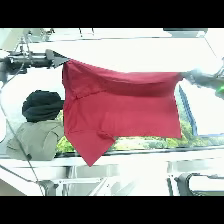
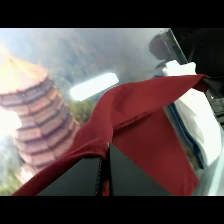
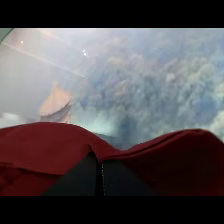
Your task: Fold the shirts.
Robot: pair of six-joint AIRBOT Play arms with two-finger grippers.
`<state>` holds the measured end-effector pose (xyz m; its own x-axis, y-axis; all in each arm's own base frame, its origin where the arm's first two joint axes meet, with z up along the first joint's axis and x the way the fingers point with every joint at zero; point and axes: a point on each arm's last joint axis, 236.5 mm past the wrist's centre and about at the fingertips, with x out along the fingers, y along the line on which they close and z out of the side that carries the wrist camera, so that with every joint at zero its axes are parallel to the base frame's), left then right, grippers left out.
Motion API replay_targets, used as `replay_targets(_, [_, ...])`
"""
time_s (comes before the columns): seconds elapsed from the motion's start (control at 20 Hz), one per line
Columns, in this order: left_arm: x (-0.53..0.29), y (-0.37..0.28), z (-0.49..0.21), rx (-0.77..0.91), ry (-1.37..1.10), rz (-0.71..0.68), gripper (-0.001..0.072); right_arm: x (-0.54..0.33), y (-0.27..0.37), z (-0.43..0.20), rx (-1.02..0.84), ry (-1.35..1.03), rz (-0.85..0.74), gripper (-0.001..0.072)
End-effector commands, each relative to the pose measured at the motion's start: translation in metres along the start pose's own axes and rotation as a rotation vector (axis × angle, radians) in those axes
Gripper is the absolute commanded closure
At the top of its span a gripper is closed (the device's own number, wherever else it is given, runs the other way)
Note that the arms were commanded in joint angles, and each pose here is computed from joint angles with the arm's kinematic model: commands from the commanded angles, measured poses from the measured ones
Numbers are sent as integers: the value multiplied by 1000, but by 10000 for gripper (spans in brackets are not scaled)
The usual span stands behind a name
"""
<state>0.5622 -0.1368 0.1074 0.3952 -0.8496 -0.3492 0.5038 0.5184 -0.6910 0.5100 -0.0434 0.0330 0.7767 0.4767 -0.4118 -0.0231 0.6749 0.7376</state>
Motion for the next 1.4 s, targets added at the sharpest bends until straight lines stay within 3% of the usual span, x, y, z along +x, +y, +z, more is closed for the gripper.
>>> replay_targets(0.0, [21, 48, 23, 20, -75, 67, 684, 44, -37, 5, 88, -25, 47, 698])
replay_targets(0.25, [23, 98, 42, 20, -206, 203, 683, 79, -33, 44, 75, -64, 119, 698])
replay_targets(0.6, [1, 91, 95, 132, -352, 275, 682, 82, -1, 100, -23, -151, 169, 698])
replay_targets(0.75, [10, 102, 80, 143, -323, 289, 682, 80, -1, 110, -38, -175, 153, 698])
replay_targets(1.35, [38, 143, -11, 189, -17, 365, 682, 114, -67, 18, 44, 112, 85, 698])
